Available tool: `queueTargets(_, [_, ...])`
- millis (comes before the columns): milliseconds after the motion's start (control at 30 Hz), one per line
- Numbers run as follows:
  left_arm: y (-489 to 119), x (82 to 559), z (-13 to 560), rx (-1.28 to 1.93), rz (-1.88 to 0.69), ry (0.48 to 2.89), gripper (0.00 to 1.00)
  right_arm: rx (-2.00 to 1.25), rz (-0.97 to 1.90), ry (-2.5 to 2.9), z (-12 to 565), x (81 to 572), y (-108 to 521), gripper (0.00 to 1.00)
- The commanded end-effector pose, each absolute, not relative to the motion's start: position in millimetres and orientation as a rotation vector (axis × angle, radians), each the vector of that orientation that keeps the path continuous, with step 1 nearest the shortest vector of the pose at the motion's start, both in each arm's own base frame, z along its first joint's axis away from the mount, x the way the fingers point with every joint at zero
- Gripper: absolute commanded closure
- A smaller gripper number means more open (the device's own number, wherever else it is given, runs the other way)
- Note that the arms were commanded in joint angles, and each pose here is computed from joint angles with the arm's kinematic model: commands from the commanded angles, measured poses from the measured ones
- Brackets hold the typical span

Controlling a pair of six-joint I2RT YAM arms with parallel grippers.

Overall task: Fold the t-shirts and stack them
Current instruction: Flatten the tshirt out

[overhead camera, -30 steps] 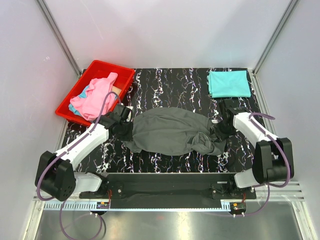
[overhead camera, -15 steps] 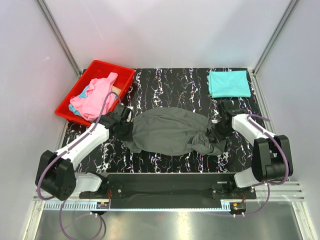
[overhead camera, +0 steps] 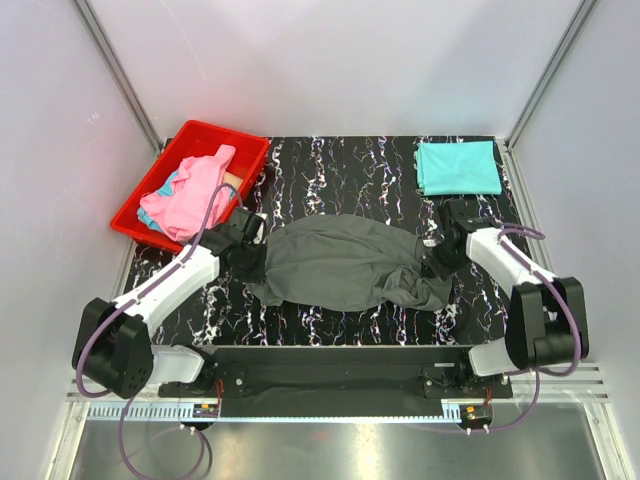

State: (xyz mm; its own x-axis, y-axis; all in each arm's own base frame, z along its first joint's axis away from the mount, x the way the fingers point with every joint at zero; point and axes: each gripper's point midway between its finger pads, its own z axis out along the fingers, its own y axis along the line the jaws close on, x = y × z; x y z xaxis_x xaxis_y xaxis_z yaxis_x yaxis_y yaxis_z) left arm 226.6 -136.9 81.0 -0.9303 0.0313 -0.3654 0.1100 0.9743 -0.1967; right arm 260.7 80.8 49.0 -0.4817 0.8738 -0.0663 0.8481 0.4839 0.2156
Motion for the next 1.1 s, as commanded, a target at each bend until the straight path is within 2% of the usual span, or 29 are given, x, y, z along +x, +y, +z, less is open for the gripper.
queueTargets(0, [-131.1, 238.0, 108.6, 0.108, -0.262, 2.693, 1.0, 1.339, 0.106, 2.43, 103.8, 272.6, 48.6, 1.0])
queueTargets(100, [-113.8, 247.7, 157.5, 0.087, -0.155, 2.593, 1.0, 1.23, 0.033, 2.299, 169.0, 270.8, 22.3, 1.0])
queueTargets(133, [-113.6, 255.3, 192.9, 0.076, -0.174, 2.503, 1.0, 1.199, 0.035, 2.18, 209.7, 274.5, 10.7, 1.0])
queueTargets(200, [-107.8, 252.2, 223.7, 0.064, -0.17, 2.452, 1.0, 1.164, 0.01, 2.12, 243.4, 262.8, -0.2, 1.0])
queueTargets(233, [-109.9, 254.4, 256.5, 0.061, -0.213, 2.375, 1.0, 1.154, 0.025, 2.034, 277.2, 255.0, -7.9, 1.0])
queueTargets(333, [-121.3, 244.2, 298.7, 0.099, -0.34, 2.313, 1.0, 1.119, 0.077, 1.909, 329.6, 236.7, -16.2, 1.0])
queueTargets(567, [-173.7, 198.3, 334.4, 0.265, -0.801, 2.264, 1.0, 0.969, 0.322, 1.776, 390.2, 200.8, -0.9, 1.0])
queueTargets(667, [-185.9, 188.5, 333.0, 0.316, -0.905, 2.267, 1.0, 0.934, 0.387, 1.709, 408.7, 186.0, 0.8, 1.0])
queueTargets(767, [-194.3, 200.9, 317.8, 0.348, -0.909, 2.291, 1.0, 0.907, 0.43, 1.675, 422.2, 188.0, 4.8, 1.0])
queueTargets(933, [-208.0, 261.2, 235.1, 0.298, -0.906, 2.505, 1.0, 0.9, 0.366, 1.736, 387.5, 236.7, 8.1, 1.0])
queueTargets(967, [-209.6, 278.3, 224.1, 0.28, -0.899, 2.504, 0.98, 0.895, 0.356, 1.754, 379.1, 244.3, 9.5, 1.0])
queueTargets(1000, [-209.5, 296.6, 195.3, 0.242, -0.86, 2.578, 0.89, 0.899, 0.349, 1.784, 361.1, 256.7, 12.6, 1.0])
queueTargets(1067, [-200.0, 328.7, 170.1, 0.182, -0.754, 2.621, 0.78, 0.909, 0.338, 1.8, 344.4, 266.6, 13.5, 1.0])
